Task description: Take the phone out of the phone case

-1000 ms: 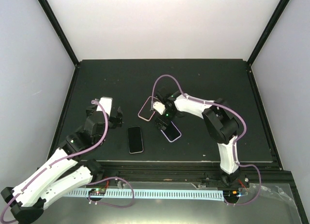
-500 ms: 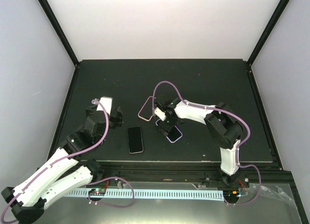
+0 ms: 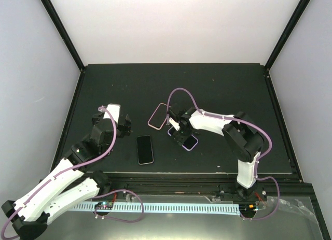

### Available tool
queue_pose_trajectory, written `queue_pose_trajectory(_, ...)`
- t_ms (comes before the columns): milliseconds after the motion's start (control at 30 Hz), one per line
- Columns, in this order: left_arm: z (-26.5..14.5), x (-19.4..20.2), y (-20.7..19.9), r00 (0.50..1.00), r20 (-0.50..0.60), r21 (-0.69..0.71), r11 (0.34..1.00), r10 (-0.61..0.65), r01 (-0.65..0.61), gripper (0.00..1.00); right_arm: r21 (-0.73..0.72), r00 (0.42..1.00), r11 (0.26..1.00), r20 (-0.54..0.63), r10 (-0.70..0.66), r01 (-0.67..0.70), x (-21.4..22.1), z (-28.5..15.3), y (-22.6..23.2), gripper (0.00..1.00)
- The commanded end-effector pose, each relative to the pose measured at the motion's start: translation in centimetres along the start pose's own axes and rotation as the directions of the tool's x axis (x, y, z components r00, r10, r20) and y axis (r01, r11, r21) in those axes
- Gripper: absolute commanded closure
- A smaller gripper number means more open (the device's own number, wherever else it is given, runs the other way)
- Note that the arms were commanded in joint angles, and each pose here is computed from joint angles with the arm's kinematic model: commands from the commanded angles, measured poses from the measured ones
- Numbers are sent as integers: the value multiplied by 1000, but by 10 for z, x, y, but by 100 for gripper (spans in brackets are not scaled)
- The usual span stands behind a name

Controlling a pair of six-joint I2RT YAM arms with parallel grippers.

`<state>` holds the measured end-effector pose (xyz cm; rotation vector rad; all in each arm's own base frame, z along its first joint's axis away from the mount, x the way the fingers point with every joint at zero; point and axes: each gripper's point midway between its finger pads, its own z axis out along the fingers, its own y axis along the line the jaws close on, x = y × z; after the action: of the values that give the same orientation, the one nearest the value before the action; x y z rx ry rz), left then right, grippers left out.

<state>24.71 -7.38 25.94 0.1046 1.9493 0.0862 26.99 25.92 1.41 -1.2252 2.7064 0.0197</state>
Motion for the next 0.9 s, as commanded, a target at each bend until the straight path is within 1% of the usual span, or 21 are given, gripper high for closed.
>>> queue_pose_trajectory(0,-1,-6,4,1000,21,-16,1000,-7,7,1,73,993,997,-120,3,6,30,18,-11,28)
queue_pose_trajectory(67,0,-6,4,1000,20,-17,1000,-7,7,1,28,993,1000,-119,-9,12,29,17,-4,35)
queue_pose_trajectory(133,1,-4,2,1000,16,-11,1000,-4,4,1,20,995,1000,-99,-10,12,27,12,-3,38)
queue_pose_trajectory(200,3,-2,-1,1000,7,-3,1000,3,-3,1,21,999,1000,-42,-7,8,20,-2,-5,39)
queue_pose_trajectory(267,6,0,-4,1000,-6,1,1000,11,-11,1,-13,998,1000,56,-6,7,8,-23,-2,39)
queue_pose_trajectory(333,8,2,-5,1000,-22,-2,1000,15,-15,1,-37,985,999,169,-25,32,-2,-47,2,38)
queue_pose_trajectory(433,10,3,-10,999,-44,15,1000,-4,5,1,-42,933,997,357,-42,60,-12,-85,6,40)
queue_pose_trajectory(467,9,2,-15,998,-57,39,999,-23,25,1,-43,912,997,408,-47,71,-13,-94,7,41)
queue_pose_trajectory(500,8,1,-25,997,-72,96,995,-29,36,1,-42,891,996,451,-51,78,-12,-102,8,42)
queue_pose_trajectory(533,6,0,-37,995,-91,159,986,-30,44,4,-39,866,996,497,-52,82,-14,-111,9,43)
queue_pose_trajectory(600,2,1,-61,989,-134,272,957,-68,103,14,-28,819,996,571,-55,87,-20,-130,9,43)
queue_pose_trajectory(667,-2,5,-88,977,-166,381,906,-131,186,20,-17,784,996,619,-57,86,-24,-149,8,43)
queue_pose_trajectory(733,-7,7,-110,960,-189,454,849,-204,270,24,-20,757,996,651,-56,91,-26,-160,9,43)
queue_pose_trajectory(867,-15,9,-144,915,-228,548,732,-334,404,27,-32,719,994,693,-55,107,-23,-173,13,43)
